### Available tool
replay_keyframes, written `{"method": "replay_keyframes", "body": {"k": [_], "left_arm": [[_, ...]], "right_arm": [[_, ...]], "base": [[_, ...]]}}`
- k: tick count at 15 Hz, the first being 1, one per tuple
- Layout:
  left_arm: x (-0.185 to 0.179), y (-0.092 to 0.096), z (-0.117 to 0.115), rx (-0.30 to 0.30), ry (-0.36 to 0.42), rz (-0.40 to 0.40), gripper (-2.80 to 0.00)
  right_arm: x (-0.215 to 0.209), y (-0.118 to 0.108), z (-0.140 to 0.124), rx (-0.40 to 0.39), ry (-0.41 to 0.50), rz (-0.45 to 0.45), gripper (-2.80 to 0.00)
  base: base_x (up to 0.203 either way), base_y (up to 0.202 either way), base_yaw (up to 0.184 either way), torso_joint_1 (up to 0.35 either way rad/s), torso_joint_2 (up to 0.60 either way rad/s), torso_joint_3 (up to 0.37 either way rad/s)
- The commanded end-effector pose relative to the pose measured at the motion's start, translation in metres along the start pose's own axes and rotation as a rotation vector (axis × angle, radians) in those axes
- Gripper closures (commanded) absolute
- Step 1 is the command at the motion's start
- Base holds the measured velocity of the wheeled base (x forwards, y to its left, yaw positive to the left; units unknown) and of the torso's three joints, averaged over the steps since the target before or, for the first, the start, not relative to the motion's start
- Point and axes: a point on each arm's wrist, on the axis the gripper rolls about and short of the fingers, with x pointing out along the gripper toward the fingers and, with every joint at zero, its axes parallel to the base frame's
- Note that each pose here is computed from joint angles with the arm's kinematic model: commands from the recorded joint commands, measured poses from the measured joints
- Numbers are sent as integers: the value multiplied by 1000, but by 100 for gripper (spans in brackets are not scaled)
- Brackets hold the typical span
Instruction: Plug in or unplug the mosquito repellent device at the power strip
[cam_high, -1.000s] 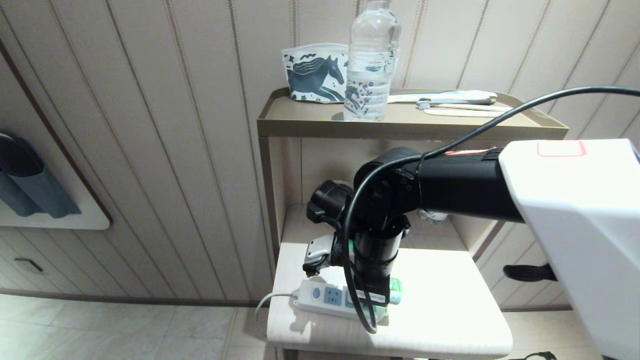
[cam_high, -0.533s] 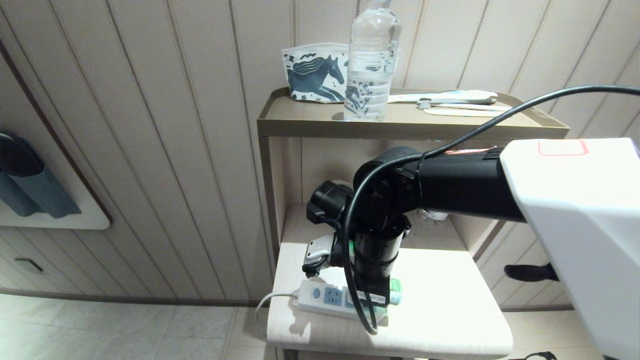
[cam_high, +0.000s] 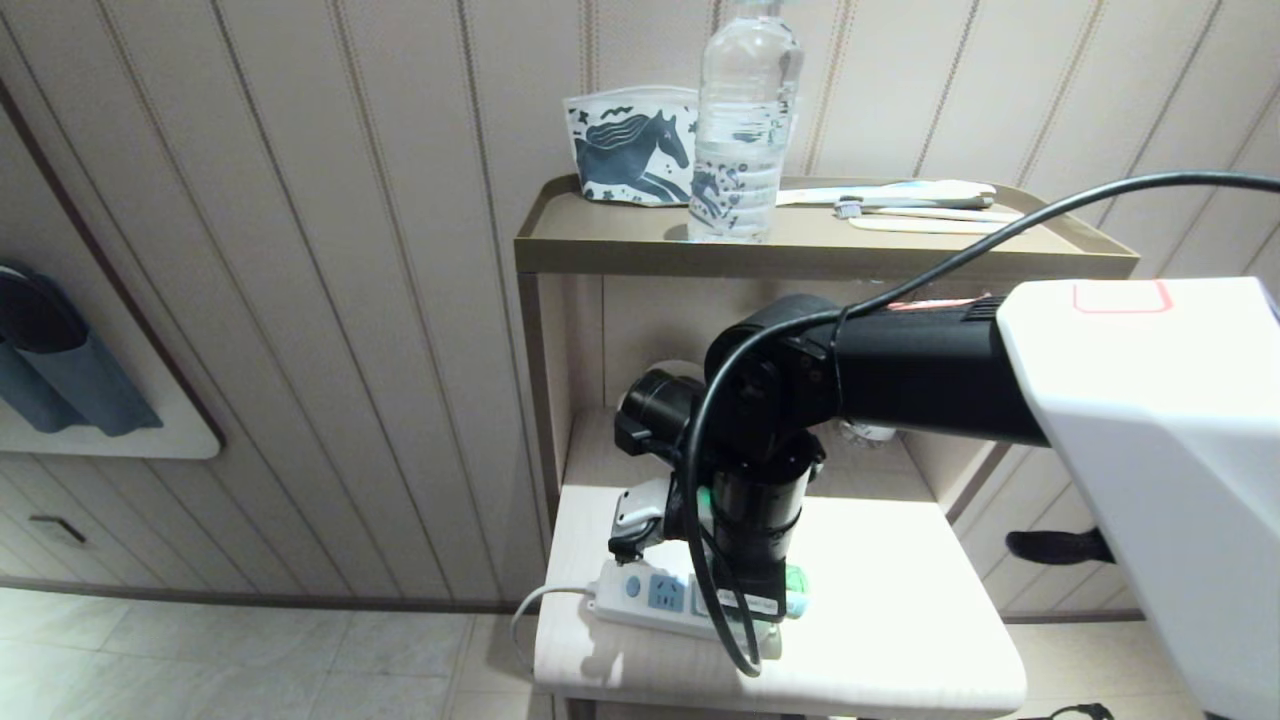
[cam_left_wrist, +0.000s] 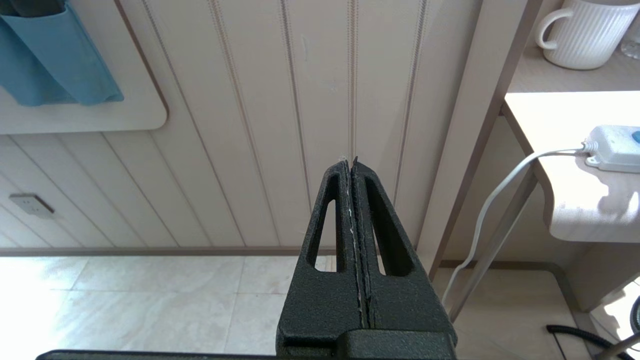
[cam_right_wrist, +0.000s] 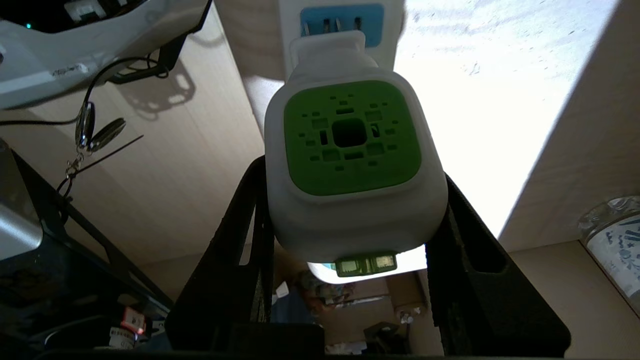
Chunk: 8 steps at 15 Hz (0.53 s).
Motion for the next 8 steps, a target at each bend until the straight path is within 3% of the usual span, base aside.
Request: {"method": "replay_keyframes", "body": {"k": [1,8], "left_arm": [[0,0,0,1,0,0,0],[0,0,0,1,0,0,0]], "right_arm": [[-1,1,-3,-5,27,1,0],[-3,-1,-5,-2,38,-23,0]], "base": [[0,0,0,0,0,0],[0,0,0,0,0,0]]}}
